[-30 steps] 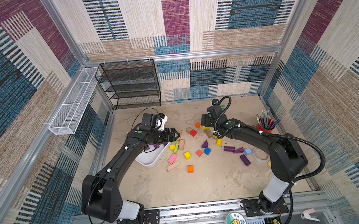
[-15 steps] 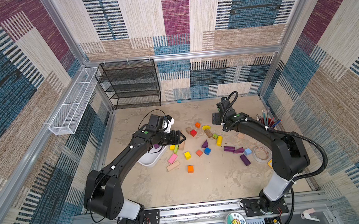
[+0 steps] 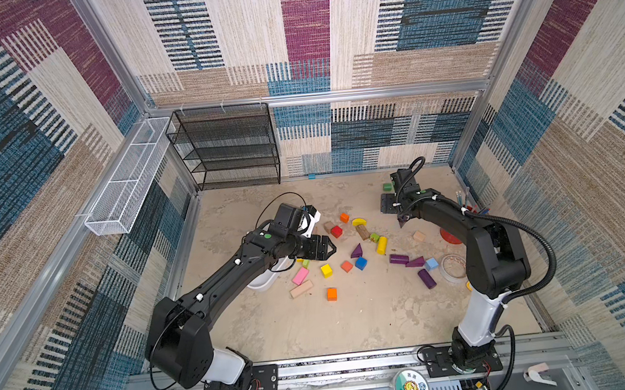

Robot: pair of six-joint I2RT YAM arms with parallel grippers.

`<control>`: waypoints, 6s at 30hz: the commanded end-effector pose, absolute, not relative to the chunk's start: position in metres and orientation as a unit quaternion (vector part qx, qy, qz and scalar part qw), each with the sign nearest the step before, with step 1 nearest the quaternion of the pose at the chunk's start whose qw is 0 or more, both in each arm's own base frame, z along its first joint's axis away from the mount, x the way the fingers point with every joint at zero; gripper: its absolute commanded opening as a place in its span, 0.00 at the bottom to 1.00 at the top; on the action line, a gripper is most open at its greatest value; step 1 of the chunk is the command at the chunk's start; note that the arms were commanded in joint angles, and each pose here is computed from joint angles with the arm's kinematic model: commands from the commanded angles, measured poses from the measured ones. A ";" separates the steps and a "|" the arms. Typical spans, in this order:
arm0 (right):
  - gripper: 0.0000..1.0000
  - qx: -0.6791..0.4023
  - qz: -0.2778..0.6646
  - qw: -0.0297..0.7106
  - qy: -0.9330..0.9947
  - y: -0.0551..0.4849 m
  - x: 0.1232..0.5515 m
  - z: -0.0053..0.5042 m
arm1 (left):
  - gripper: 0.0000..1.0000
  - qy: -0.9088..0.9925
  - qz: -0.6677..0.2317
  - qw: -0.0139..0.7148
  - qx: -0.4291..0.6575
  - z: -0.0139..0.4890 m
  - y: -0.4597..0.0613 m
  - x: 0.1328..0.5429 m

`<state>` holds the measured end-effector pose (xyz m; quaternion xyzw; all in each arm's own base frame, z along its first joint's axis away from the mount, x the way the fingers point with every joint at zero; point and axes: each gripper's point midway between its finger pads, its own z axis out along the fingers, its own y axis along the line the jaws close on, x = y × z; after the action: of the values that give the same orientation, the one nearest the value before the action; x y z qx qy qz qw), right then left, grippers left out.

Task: Pick purple bricks into the storage bin
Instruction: Pick up the building block from the center of the board, then place the building block in the storage box.

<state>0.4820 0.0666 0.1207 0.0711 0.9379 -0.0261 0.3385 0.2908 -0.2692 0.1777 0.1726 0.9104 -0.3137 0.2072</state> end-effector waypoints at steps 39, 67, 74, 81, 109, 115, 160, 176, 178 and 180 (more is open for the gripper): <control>0.51 0.062 -0.066 0.236 0.968 0.037 0.493 0.041 | 0.77 0.897 -0.351 0.200 0.178 0.191 -0.282 0.283; 0.34 0.064 -0.047 0.257 0.963 0.039 0.479 0.059 | 0.77 0.898 -0.346 0.210 0.171 0.195 -0.278 0.287; 0.34 0.070 -0.035 0.265 0.961 0.041 0.474 0.069 | 0.77 0.901 -0.343 0.208 0.165 0.194 -0.274 0.290; 0.34 0.075 -0.023 0.272 0.959 0.043 0.469 0.077 | 0.77 0.906 -0.325 0.222 0.153 0.199 -0.261 0.297; 0.35 0.044 0.054 0.341 0.938 0.094 0.463 0.146 | 0.88 0.913 -0.290 0.286 0.025 0.217 -0.175 0.343; 0.35 0.033 0.062 0.344 0.936 0.115 0.455 0.144 | 0.91 0.904 -0.303 0.301 0.008 0.224 -0.164 0.347; 0.36 -0.070 0.199 0.391 0.896 0.319 0.409 0.191 | 0.99 0.904 -0.224 0.356 -0.071 0.234 -0.110 0.361; 0.36 -0.115 0.242 0.393 0.880 0.384 0.380 0.200 | 0.99 0.881 -0.142 0.440 -0.098 0.270 -0.071 0.350; 0.36 -0.121 0.246 0.392 0.878 0.392 0.376 0.200 | 0.99 0.877 -0.137 0.449 -0.097 0.275 -0.069 0.349; 0.36 -0.128 0.252 0.393 0.875 0.400 0.371 0.202 | 0.99 0.874 -0.133 0.458 -0.097 0.280 -0.067 0.347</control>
<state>0.3705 0.3878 0.1902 -0.1315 0.8865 0.2331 0.3775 0.3487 -0.0748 0.2764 -0.0987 0.8763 -0.1565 0.4448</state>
